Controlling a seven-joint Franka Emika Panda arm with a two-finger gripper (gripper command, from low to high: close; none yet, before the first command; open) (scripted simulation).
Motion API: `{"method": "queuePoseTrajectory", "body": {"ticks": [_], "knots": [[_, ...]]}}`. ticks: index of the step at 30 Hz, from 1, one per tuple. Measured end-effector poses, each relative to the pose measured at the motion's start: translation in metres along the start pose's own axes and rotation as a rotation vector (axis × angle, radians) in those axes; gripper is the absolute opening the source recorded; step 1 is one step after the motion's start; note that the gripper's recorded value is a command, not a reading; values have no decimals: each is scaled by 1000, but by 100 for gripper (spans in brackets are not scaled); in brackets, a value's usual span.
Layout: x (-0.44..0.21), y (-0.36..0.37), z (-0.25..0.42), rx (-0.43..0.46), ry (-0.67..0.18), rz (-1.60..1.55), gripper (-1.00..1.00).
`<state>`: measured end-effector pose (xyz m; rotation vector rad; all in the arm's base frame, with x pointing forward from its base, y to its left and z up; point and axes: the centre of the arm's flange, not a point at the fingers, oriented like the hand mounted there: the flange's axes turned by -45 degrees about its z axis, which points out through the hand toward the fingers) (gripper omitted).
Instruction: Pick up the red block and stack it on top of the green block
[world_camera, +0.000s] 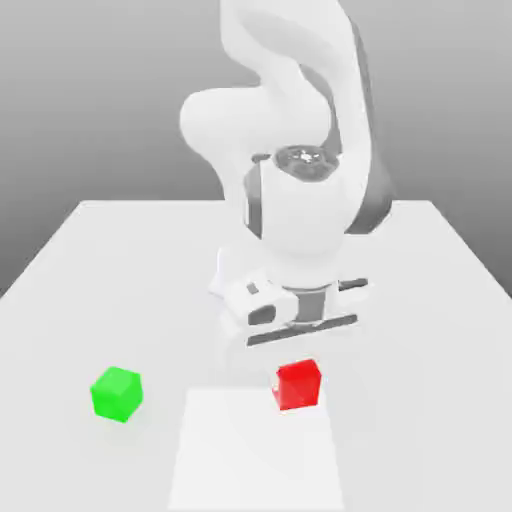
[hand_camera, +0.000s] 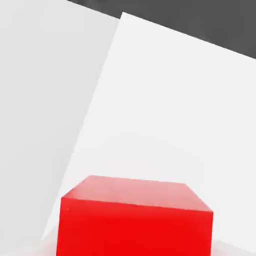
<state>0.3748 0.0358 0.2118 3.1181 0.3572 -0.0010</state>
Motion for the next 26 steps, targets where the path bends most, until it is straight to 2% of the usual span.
{"method": "queuePoseTrajectory", "body": {"ticks": [3, 16, 22, 23, 26], "knots": [[-12, 59, -7, -3, -1, 282, -100], [-94, 206, -33, 2, 0, 1299, -100], [-101, 216, 17, 4, 0, 1374, -100], [-102, 216, 26, 4, 0, 1375, 100], [-102, 216, 26, 4, 0, 1375, 100]]}}
